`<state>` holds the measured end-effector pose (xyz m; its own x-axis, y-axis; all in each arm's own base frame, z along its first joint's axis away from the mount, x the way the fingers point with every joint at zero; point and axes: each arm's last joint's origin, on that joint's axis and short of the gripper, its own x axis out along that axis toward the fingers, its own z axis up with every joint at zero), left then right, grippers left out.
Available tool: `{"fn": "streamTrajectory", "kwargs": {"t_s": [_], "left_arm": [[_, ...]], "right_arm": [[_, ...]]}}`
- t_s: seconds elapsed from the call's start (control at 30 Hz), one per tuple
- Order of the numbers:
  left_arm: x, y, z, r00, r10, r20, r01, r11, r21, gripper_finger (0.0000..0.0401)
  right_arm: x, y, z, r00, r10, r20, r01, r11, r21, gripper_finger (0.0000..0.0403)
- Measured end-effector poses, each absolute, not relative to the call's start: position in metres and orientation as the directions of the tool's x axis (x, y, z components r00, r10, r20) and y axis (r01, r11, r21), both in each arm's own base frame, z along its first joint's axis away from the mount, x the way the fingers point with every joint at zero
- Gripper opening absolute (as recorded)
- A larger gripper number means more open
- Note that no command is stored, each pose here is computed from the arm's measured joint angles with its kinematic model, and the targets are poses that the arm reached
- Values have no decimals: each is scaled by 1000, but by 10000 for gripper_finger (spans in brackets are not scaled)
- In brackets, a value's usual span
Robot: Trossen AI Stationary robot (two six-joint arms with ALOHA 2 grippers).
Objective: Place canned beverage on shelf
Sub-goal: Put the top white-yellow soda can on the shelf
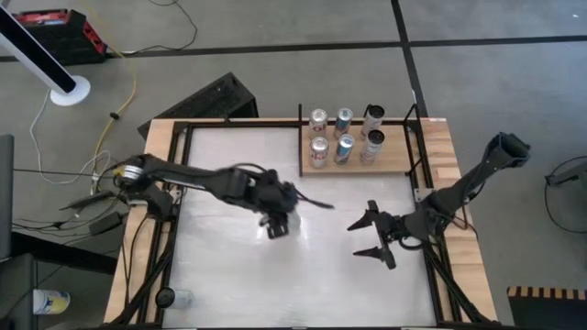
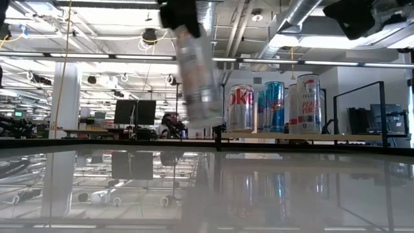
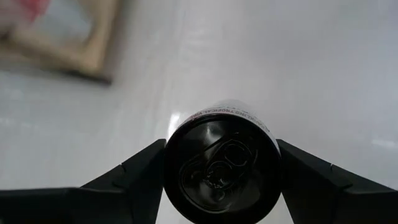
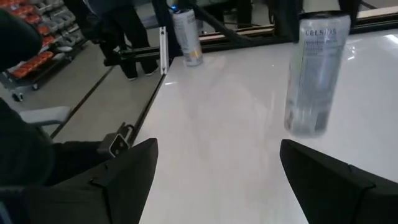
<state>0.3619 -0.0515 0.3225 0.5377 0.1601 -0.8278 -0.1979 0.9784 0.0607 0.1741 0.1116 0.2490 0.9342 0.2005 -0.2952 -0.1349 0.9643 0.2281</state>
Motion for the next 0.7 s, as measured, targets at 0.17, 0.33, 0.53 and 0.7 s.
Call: {"fn": "streamTrajectory", "kwargs": {"t_s": [0.17, 0.33, 0.53, 0.7], "left_arm": [[401, -70, 324, 559, 133, -818, -81, 991, 106, 244], [422, -74, 313, 515, 122, -849, -31, 992, 124, 244], [429, -74, 304, 476, 154, -866, -30, 987, 159, 251], [428, -74, 304, 468, 154, -870, -34, 987, 156, 253]], "right_arm": [[176, 124, 242, 925, 224, -306, -158, 961, 225, 361], [174, 133, 236, 918, 217, -331, -149, 964, 220, 361], [174, 136, 234, 914, 224, -339, -158, 964, 212, 361], [175, 134, 234, 916, 215, -338, -159, 970, 185, 361]]}}
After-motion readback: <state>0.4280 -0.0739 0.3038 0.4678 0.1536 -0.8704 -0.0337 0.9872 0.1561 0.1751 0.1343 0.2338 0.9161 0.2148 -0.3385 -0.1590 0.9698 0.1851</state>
